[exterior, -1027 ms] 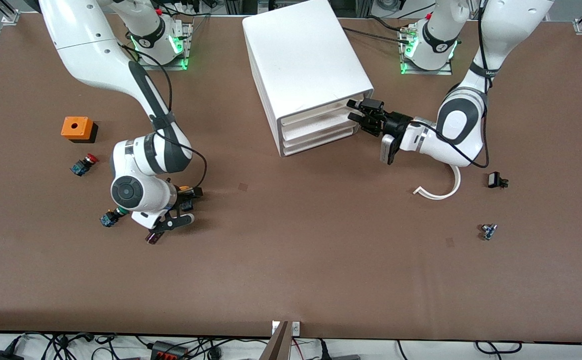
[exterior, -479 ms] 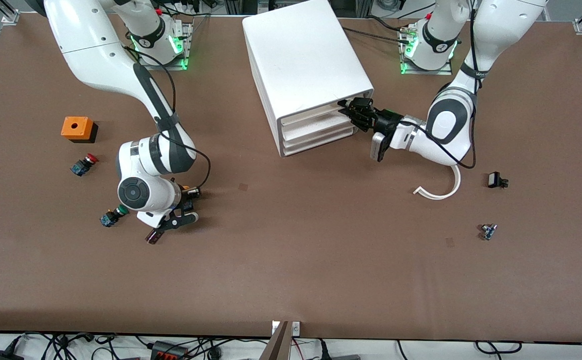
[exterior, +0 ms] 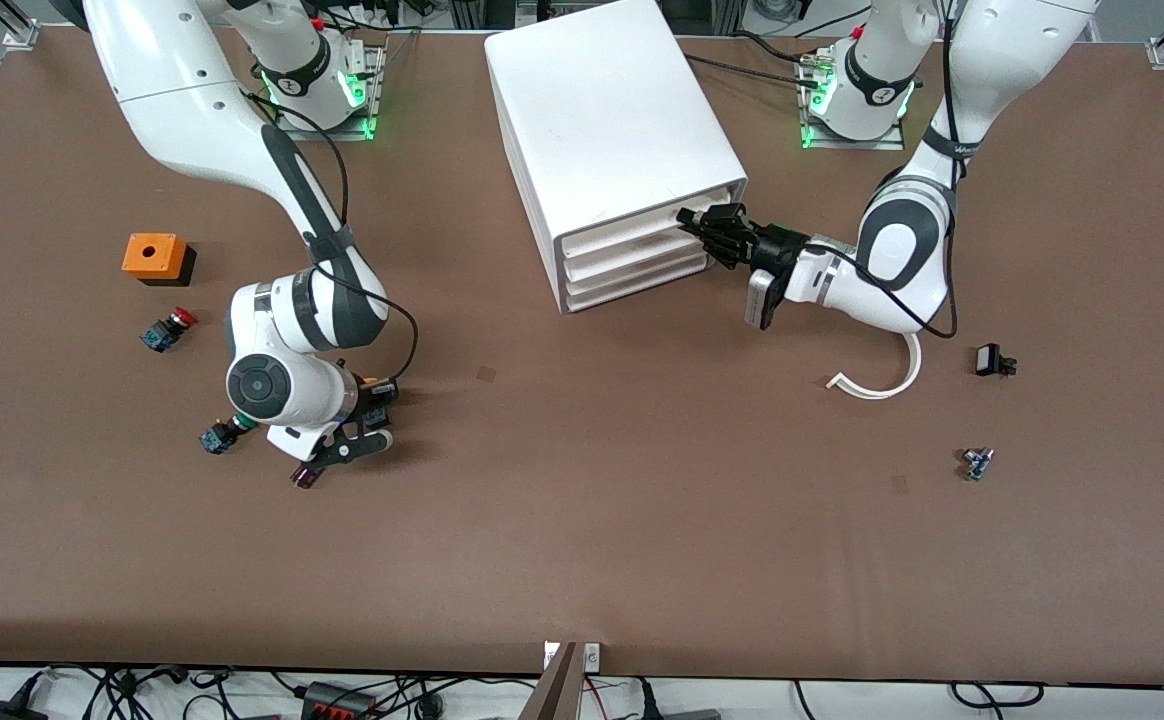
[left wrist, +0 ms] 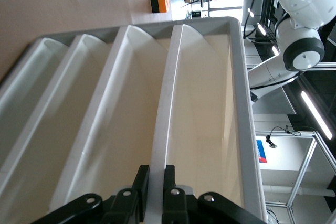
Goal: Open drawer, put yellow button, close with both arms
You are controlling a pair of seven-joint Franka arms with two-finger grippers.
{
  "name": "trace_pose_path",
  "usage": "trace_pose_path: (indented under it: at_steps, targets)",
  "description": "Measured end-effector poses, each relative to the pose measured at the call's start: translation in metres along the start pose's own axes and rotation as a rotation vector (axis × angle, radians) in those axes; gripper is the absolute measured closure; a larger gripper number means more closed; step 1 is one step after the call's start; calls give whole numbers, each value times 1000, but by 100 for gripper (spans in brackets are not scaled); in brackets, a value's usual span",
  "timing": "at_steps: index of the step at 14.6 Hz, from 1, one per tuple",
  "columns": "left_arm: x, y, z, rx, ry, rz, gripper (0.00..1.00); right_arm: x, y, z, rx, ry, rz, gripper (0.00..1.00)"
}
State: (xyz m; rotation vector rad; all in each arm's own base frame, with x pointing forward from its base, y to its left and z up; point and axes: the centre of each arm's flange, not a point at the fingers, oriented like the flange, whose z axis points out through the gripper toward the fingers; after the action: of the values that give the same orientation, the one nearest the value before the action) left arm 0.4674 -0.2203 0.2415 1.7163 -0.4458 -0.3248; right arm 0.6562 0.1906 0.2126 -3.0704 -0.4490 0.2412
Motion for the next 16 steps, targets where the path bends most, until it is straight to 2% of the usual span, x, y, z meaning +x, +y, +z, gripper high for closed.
trace_pose_path:
  at_steps: [2,7,9,12,14,16]
  targets:
    - [7,-3,-9,4,17,5,85,10,-14,-48,0,58,-21,59]
    - [34,-12,-53,51,48,50,85,4,-59,-190,4,152,-87,59]
    - [44,-15,-78,81,41,72,85,-7,-89,-229,7,173,-103,59]
    - [54,-21,-87,84,33,80,81,-21,-143,-261,18,187,-61,59]
    - [57,-22,-90,95,30,85,64,-29,-182,-272,29,204,-33,59]
    - [66,-19,-107,139,43,103,47,-39,-226,-277,43,218,-3,59]
